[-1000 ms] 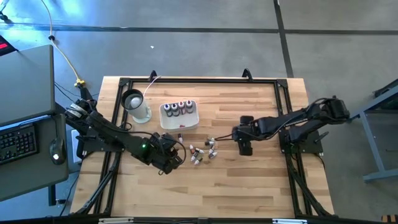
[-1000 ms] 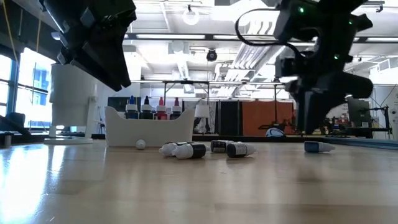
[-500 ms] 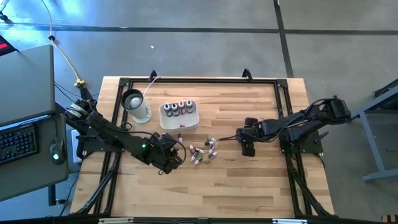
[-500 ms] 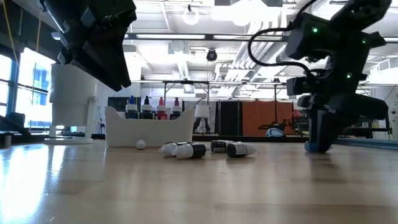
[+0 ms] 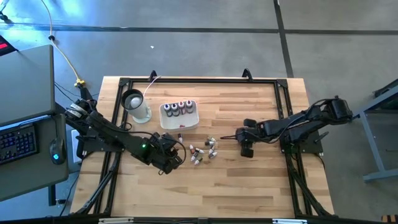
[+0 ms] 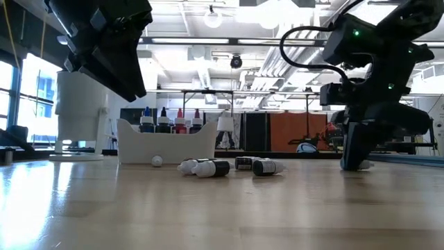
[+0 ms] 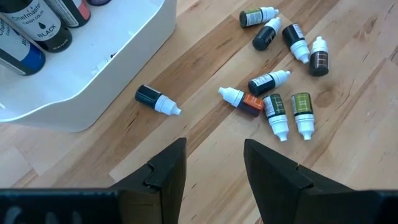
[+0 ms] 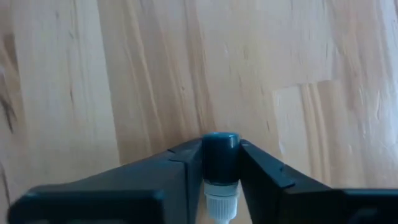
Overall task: Pick & Place food coloring
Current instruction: Put the small blue food coloring bottle into the white bin, then put the small violet food coloring bottle into the white bin
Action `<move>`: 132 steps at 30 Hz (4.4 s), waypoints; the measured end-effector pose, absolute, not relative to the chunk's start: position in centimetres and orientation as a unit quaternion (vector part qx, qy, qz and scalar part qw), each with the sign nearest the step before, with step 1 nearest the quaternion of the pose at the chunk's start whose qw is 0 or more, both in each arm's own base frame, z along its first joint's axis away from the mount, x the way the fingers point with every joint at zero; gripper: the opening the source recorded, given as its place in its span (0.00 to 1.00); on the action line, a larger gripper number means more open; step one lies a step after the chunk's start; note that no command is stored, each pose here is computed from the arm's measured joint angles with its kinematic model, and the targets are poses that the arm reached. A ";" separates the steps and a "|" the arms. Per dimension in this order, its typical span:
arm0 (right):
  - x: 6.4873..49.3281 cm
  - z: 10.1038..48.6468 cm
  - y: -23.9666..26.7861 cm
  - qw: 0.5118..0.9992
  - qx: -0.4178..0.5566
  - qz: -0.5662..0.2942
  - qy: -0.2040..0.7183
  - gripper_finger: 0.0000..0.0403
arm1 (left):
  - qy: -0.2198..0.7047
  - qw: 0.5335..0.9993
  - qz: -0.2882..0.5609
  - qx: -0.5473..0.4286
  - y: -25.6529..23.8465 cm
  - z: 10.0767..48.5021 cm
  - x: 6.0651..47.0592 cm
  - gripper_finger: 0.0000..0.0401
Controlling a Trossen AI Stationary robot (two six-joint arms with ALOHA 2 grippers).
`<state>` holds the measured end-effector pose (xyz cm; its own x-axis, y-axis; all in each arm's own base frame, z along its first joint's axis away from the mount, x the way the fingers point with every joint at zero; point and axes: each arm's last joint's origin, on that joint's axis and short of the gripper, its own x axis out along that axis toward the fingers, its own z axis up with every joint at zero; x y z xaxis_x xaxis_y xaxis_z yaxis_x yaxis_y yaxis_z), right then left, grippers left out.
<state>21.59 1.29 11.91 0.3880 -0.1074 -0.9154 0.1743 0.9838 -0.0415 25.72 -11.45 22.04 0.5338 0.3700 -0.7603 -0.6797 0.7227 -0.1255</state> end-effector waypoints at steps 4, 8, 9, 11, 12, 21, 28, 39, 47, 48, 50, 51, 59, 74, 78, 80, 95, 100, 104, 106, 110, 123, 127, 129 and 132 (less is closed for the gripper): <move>22.8 12.4 1.4 0.858 0.070 -0.090 0.501 0.16 | 0.373 0.851 0.307 -0.204 -11.4 22.0 25.7 0.39; 25.2 14.4 1.7 0.916 0.093 -0.068 0.384 0.17 | 0.374 0.851 0.307 -0.204 -11.4 22.0 25.7 0.39; 26.0 15.3 1.7 0.935 0.093 -0.064 0.336 0.18 | 0.375 0.851 0.306 -0.204 -11.4 22.0 25.7 0.39; 27.4 17.4 1.8 0.965 0.075 -0.056 0.245 0.19 | 0.388 0.848 0.296 -0.206 -11.5 22.0 25.6 0.39; 28.1 18.7 1.8 0.978 0.058 -0.055 0.195 0.19 | 0.399 0.847 0.285 -0.207 -11.5 22.1 25.6 0.39; 36.4 26.6 -0.2 0.992 -0.070 -0.104 0.028 0.19 | 0.432 0.858 0.223 -0.166 -11.3 25.6 24.4 0.39; 44.2 19.8 -3.1 0.979 -0.055 -0.145 0.129 0.19 | 0.404 0.872 0.241 -0.134 -10.4 28.2 22.4 0.39; 47.5 13.7 -7.2 0.948 -0.025 -0.188 0.255 0.21 | 0.414 0.863 0.279 -0.081 -9.9 28.5 20.6 0.39; 48.4 16.0 -6.3 0.947 -0.052 -0.182 0.260 0.31 | 0.406 0.864 0.292 -0.066 -9.7 28.5 20.5 0.39; 48.5 16.6 -6.0 0.946 -0.063 -0.176 0.263 0.32 | 0.406 0.864 0.291 -0.066 -9.7 28.5 20.5 0.39; 48.7 18.6 -5.4 0.947 -0.086 -0.167 0.261 0.33 | 0.406 0.864 0.290 -0.070 -9.8 28.5 20.5 0.39; 48.6 19.4 -5.1 0.942 -0.100 -0.161 0.277 0.33 | 0.406 0.863 0.291 -0.073 -9.8 28.4 20.6 0.39; 43.2 30.1 -1.2 0.859 -0.196 -0.235 0.410 0.34 | 0.386 0.852 0.344 -0.084 -10.3 25.4 21.9 0.39; 26.7 29.6 2.7 0.833 -0.061 -0.439 0.331 0.34 | 0.332 0.787 0.414 -0.313 -9.9 17.9 26.9 0.39; 24.8 26.1 2.7 0.854 -0.040 -0.427 0.293 0.34 | 0.320 0.782 0.416 -0.335 -9.6 16.1 28.8 0.39; 24.2 25.1 2.5 0.864 -0.056 -0.414 0.282 0.34 | 0.320 0.774 0.428 -0.340 -9.0 15.4 29.6 0.39; 22.6 26.0 2.0 0.918 -0.031 -0.340 0.203 0.34 | 0.294 0.743 0.477 -0.367 -5.9 14.7 30.6 0.39; 22.7 25.9 2.1 0.923 -0.024 -0.323 0.206 0.34 | 0.296 0.734 0.492 -0.363 -5.1 14.6 30.5 0.39; 22.7 25.9 2.1 0.923 -0.024 -0.323 0.206 0.34 | 0.297 0.731 0.498 -0.361 -4.7 14.6 30.5 0.39; 22.7 25.9 2.1 0.923 -0.024 -0.323 0.206 0.34 | 0.300 0.730 0.497 -0.360 -4.8 14.5 30.5 0.39; 22.7 25.9 2.1 0.924 -0.024 -0.323 0.206 0.34 | 0.318 0.723 0.498 -0.358 -4.9 13.7 30.6 0.39; 22.8 26.0 2.1 0.926 -0.019 -0.319 0.200 0.34 | 0.344 0.732 0.496 -0.315 -5.0 12.3 30.8 0.37; 22.8 26.0 2.1 0.926 -0.019 -0.319 0.201 0.34 | 0.342 0.733 0.498 -0.312 -4.9 12.3 30.8 0.28; 22.8 26.0 2.1 0.926 -0.019 -0.319 0.201 0.34 | 0.340 0.734 0.500 -0.311 -4.9 12.3 30.8 0.23; 22.8 26.0 2.1 0.926 -0.019 -0.319 0.201 0.34 | 0.340 0.734 0.500 -0.311 -4.9 12.3 30.8 0.17</move>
<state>22.81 2.13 26.02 0.7154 -0.5992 -0.3593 0.5838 0.7952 -0.1636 30.79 -4.90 12.29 0.2699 0.5220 -0.8091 -0.9443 0.3077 -0.1165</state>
